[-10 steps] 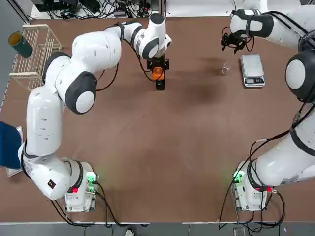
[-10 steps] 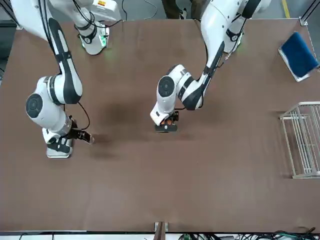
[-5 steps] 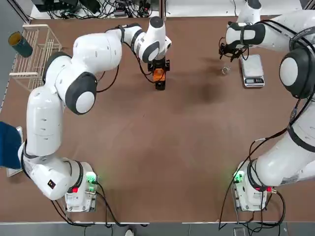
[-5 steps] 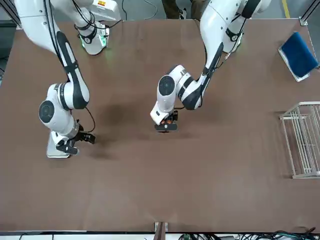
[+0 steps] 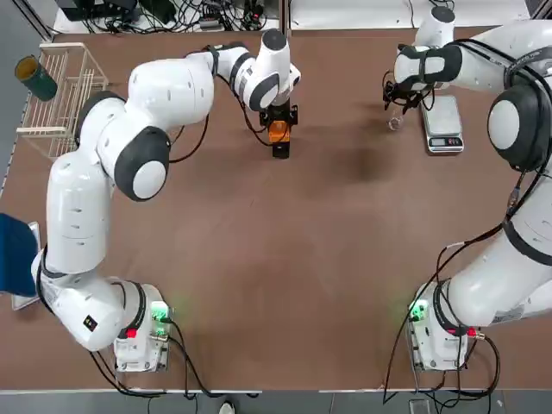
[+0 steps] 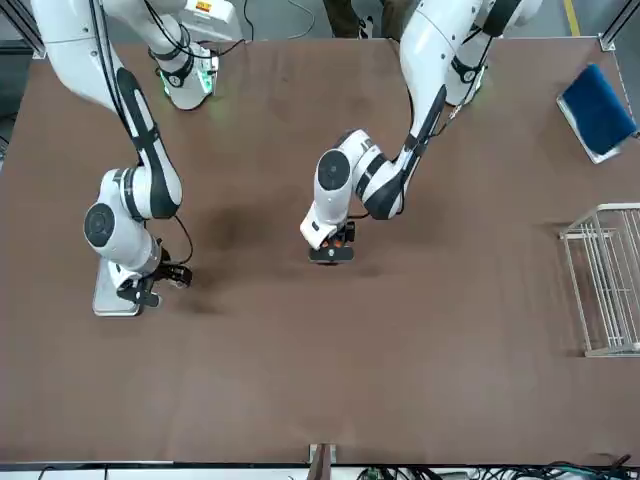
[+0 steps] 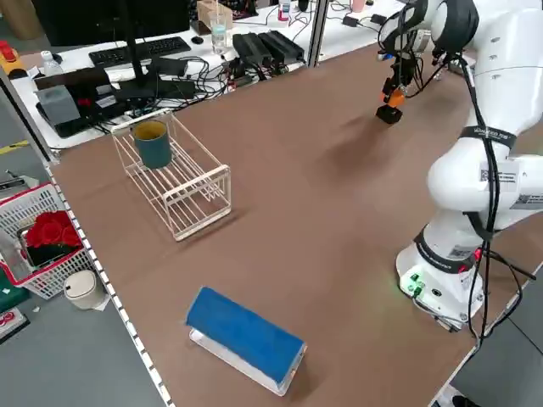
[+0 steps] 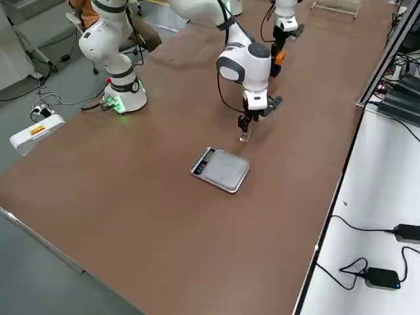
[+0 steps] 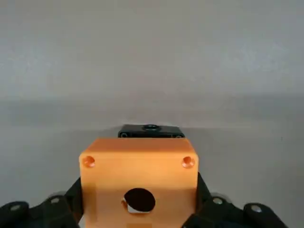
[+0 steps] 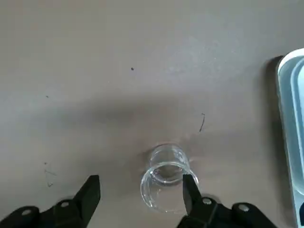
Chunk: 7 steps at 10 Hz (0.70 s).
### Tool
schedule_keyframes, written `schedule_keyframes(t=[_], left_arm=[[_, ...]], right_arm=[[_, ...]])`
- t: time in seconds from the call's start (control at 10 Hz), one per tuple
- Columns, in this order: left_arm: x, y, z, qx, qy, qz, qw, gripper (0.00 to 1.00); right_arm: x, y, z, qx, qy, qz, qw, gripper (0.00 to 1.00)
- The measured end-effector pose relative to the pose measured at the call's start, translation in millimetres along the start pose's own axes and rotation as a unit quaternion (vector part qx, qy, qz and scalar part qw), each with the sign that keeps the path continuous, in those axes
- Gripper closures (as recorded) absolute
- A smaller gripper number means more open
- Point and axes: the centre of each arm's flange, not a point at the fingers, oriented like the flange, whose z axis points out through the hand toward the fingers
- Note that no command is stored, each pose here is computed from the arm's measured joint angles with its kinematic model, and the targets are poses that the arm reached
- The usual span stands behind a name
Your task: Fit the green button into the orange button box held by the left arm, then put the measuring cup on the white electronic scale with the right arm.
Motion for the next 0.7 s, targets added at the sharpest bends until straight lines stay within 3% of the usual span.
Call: schedule_keyframes(t=[0.2, 0.7], left_arm=[[-0.7, 0.8, 0.7, -0.003, 0.002, -0.007, 1.000, 0.14], [-3.0, 3.6, 1.3, -0.005, 0.004, -0.006, 1.000, 0.14]], right_arm=[[-3.5, -6.2, 2.2, 0.000, -0.002, 0.004, 1.000, 0.23], [-4.5, -8.9, 8.3, 0.001, 0.002, 0.007, 1.000, 0.40]])
